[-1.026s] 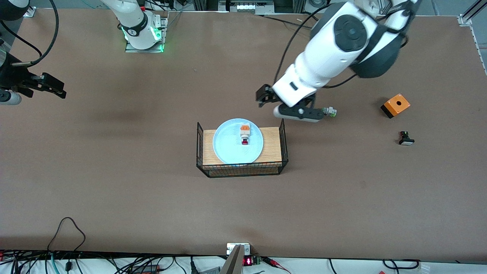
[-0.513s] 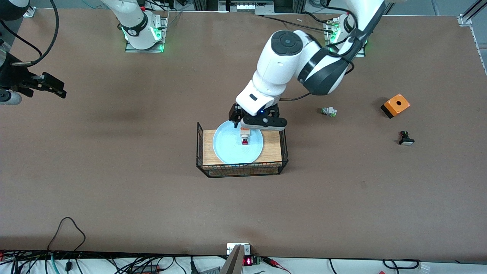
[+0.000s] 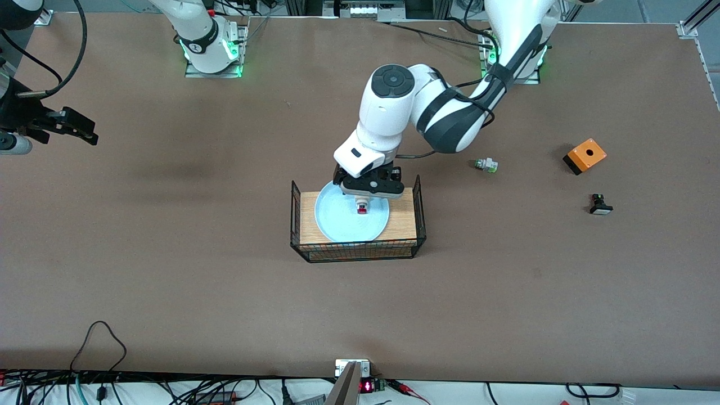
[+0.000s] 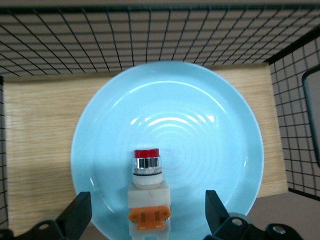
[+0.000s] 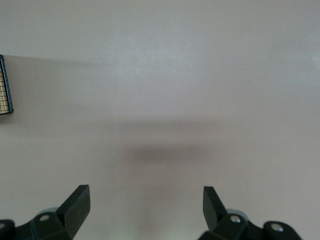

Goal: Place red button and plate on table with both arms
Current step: 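Lower the left gripper onto the red button on the plate and grasp, then lift the red button out of the tray with the left gripper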

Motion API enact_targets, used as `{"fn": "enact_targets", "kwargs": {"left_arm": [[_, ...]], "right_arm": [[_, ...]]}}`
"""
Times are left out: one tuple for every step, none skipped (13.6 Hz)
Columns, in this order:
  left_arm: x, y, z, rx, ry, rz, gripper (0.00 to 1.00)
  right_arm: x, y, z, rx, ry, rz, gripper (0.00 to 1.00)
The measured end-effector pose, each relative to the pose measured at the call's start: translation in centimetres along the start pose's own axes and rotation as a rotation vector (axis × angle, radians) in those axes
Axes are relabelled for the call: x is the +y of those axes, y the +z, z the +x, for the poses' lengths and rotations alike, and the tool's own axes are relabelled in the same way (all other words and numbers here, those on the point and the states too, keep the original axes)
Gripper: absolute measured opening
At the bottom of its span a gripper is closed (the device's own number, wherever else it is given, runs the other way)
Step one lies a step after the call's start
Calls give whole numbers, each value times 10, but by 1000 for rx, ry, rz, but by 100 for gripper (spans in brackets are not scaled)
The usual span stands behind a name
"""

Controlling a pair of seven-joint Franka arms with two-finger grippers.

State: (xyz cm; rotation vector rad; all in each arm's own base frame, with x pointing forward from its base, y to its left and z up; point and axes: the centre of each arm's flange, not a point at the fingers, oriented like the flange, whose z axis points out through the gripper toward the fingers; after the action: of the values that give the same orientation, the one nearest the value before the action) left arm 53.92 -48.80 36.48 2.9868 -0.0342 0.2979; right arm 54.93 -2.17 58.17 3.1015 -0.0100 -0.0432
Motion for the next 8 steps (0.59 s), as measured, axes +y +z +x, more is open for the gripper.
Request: {"fn": "enact_targets", "kwargs": {"left_arm": [[1, 7, -2, -2, 9, 9, 100], [1, 12, -4, -5, 14, 13, 100], [3, 16, -6, -9, 17, 14, 100], [5, 19, -8, -13, 21, 15, 100], [6, 21, -11, -16, 25, 17, 98], [7, 24, -12, -18, 29, 20, 96], [6, 27, -12, -15, 36, 26, 84], [6, 29, -12, -13, 41, 30, 78]], "right_arm": [[0, 0, 0, 0, 0, 0, 100], [0, 0, 0, -1, 0, 0, 100], [0, 0, 0, -1, 0, 0, 100], [0, 1, 0, -1, 0, 0, 100], [0, 1, 0, -2, 0, 0, 100], [0, 1, 0, -2, 0, 0, 100], [0, 1, 0, -1, 0, 0, 100], [0, 1, 0, -1, 0, 0, 100]]}}
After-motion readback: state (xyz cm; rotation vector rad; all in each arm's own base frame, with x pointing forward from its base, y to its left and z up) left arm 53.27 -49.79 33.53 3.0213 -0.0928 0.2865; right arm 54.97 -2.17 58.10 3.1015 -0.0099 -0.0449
